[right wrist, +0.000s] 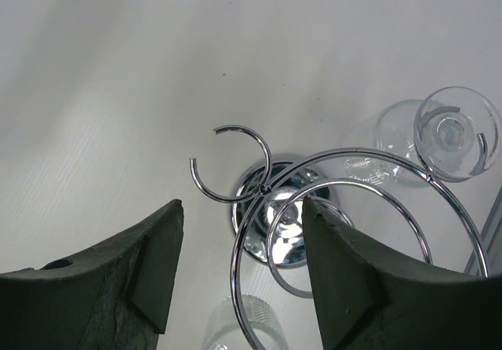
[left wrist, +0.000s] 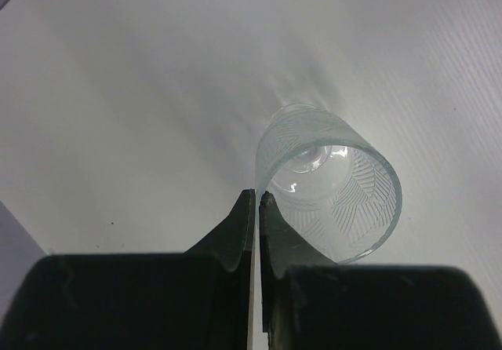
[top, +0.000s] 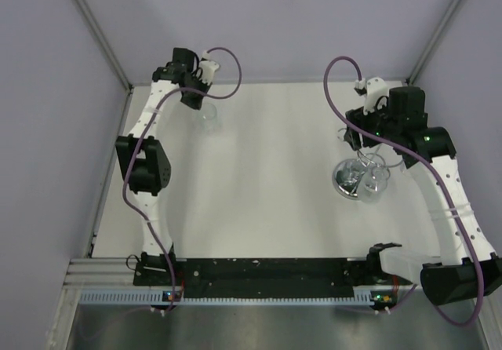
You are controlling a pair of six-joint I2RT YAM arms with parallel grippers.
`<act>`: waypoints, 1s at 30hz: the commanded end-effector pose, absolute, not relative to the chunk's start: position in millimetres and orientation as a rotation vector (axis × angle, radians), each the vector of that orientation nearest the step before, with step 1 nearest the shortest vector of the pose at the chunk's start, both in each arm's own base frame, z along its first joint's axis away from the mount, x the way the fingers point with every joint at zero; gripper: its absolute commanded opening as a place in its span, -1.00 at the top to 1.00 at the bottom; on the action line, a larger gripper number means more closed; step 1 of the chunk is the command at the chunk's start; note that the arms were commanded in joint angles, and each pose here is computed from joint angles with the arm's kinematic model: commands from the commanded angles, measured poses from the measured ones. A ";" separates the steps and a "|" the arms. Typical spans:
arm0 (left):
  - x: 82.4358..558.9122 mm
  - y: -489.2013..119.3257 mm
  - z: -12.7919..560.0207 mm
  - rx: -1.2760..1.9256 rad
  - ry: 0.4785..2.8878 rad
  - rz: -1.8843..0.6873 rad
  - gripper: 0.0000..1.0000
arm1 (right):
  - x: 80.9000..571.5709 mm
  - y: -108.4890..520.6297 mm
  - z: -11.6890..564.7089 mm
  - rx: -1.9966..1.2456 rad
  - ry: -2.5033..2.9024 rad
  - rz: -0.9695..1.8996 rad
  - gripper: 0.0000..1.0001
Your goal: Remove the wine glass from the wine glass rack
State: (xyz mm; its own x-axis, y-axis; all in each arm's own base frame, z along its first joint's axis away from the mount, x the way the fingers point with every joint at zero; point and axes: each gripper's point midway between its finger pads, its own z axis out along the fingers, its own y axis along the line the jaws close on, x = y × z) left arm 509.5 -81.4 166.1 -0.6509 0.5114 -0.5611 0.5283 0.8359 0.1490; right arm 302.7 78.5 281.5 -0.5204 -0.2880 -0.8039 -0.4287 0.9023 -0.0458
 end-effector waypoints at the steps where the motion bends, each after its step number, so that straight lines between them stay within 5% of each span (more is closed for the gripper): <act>1: 540.2 -60.2 190.5 0.674 2.308 0.000 1.00 | 302.0 78.0 298.1 -0.506 2.091 0.198 -0.22; 14: 539.6 -53.4 154.7 0.638 2.393 -0.079 1.00 | 303.3 80.6 296.8 -0.508 2.102 0.216 -0.22; 17: 539.9 -47.2 154.1 0.598 2.409 -0.039 0.29 | 302.6 80.7 298.1 -0.509 2.102 0.215 -0.22; 20: 538.5 -41.4 170.5 0.555 2.392 0.005 0.00 | 302.0 80.2 300.3 -0.507 2.103 0.214 -0.22; 26: 521.1 -51.1 246.4 0.516 2.248 -0.036 -0.13 | 300.4 79.8 321.3 -0.497 2.072 0.210 -0.22; 30: 481.4 -103.8 287.5 0.647 2.085 -0.314 -0.17 | 298.3 77.6 336.4 -0.468 2.059 0.205 -0.25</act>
State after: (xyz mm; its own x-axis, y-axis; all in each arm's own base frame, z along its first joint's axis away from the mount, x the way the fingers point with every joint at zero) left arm 518.5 -55.1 187.2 -0.6683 0.3767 -0.6414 0.4274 0.9002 0.0834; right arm 297.9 80.0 302.3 -0.5008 -0.2813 -0.8186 -0.4357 0.8991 -0.0424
